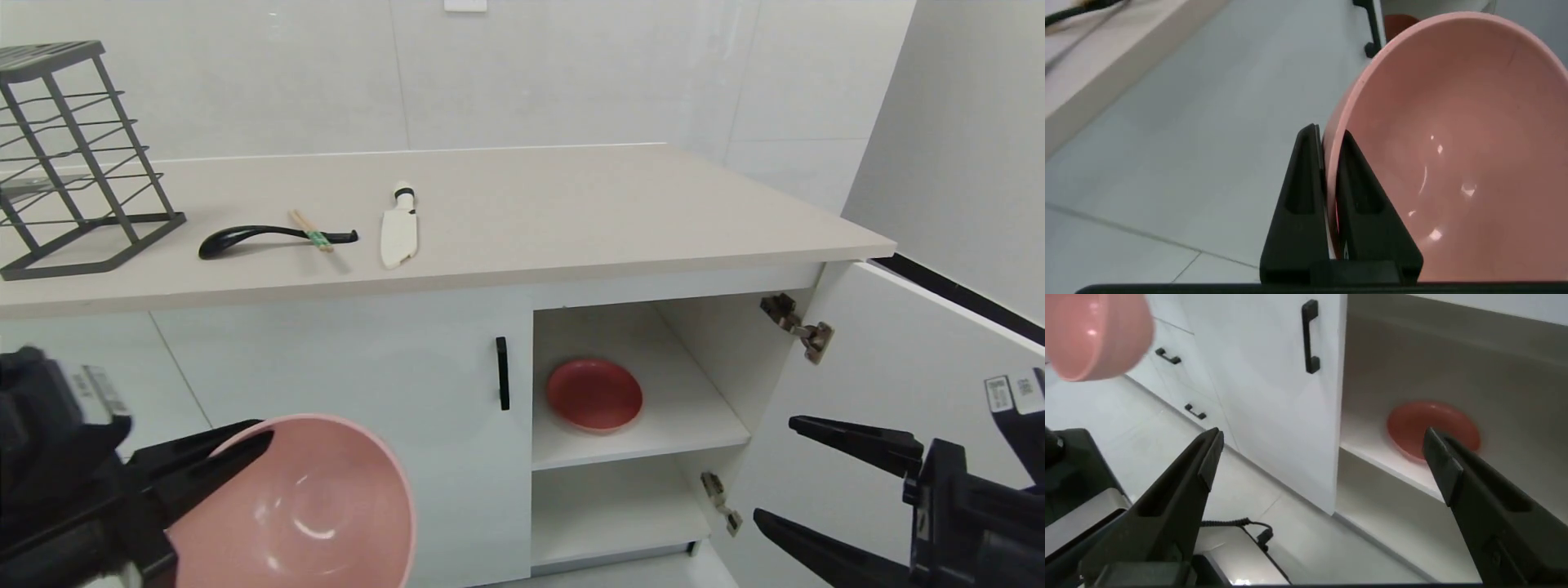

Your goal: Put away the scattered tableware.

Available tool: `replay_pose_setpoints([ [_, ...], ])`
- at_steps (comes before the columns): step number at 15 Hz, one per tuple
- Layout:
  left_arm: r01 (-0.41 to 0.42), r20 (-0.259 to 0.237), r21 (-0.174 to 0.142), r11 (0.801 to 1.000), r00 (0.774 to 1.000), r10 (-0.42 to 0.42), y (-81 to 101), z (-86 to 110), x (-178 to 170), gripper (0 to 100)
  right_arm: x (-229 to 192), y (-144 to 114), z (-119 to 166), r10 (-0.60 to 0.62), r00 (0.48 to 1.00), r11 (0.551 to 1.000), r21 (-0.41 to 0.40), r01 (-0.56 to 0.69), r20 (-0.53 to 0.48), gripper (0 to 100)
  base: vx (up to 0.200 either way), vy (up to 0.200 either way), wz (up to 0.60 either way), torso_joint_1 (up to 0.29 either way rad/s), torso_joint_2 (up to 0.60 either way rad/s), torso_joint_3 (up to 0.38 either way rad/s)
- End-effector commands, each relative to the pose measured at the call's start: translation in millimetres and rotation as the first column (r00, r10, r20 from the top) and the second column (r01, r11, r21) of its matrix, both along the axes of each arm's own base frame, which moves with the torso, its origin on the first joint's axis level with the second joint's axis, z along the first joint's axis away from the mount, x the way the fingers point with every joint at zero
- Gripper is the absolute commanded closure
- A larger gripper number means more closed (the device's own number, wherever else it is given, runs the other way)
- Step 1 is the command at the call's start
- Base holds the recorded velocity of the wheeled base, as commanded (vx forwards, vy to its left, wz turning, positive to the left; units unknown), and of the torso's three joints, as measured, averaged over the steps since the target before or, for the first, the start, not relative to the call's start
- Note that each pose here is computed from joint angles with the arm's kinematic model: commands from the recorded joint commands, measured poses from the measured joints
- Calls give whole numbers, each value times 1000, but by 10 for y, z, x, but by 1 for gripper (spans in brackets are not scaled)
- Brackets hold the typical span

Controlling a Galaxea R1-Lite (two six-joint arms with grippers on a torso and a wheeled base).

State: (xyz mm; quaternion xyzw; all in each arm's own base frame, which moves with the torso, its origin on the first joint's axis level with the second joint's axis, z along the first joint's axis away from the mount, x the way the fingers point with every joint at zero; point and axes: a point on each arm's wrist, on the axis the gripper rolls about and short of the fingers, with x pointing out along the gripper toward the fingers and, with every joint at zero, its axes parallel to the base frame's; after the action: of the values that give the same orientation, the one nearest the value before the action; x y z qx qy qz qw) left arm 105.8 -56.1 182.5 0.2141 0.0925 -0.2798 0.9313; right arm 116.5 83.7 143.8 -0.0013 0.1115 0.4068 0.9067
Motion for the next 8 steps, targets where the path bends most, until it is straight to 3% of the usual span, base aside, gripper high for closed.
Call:
replay_pose_setpoints([
  [1, 45, -69, 36, 998, 997, -42, -304, 22, 342, 100, 96, 136, -15, 39, 999, 999, -17, -39, -29, 0, 0, 0, 0, 0, 0, 0],
  [2, 64, -72, 37, 997, 996, -61, -413, 64, 437, 100, 149, 235, 11, 66, 997, 998, -16, -67, -30, 0, 0, 0, 0, 0, 0, 0],
  [4, 101, -119, 78, 992, 989, -91, -679, -12, 577, 100, 242, 444, 59, 122, 992, 992, -15, -123, -29, 0, 0, 0, 0, 0, 0, 0],
  [6, 130, -178, 76, 989, 977, -115, -867, -120, 553, 100, 274, 526, 47, 139, 990, 990, -23, -140, -39, 0, 0, 0, 0, 0, 0, 0],
  [8, 108, -210, 75, 991, 974, -90, -1197, -178, 544, 100, 319, 562, 1, 80, 996, 995, -53, -83, -44, 0, 0, 0, 0, 0, 0, 0],
])
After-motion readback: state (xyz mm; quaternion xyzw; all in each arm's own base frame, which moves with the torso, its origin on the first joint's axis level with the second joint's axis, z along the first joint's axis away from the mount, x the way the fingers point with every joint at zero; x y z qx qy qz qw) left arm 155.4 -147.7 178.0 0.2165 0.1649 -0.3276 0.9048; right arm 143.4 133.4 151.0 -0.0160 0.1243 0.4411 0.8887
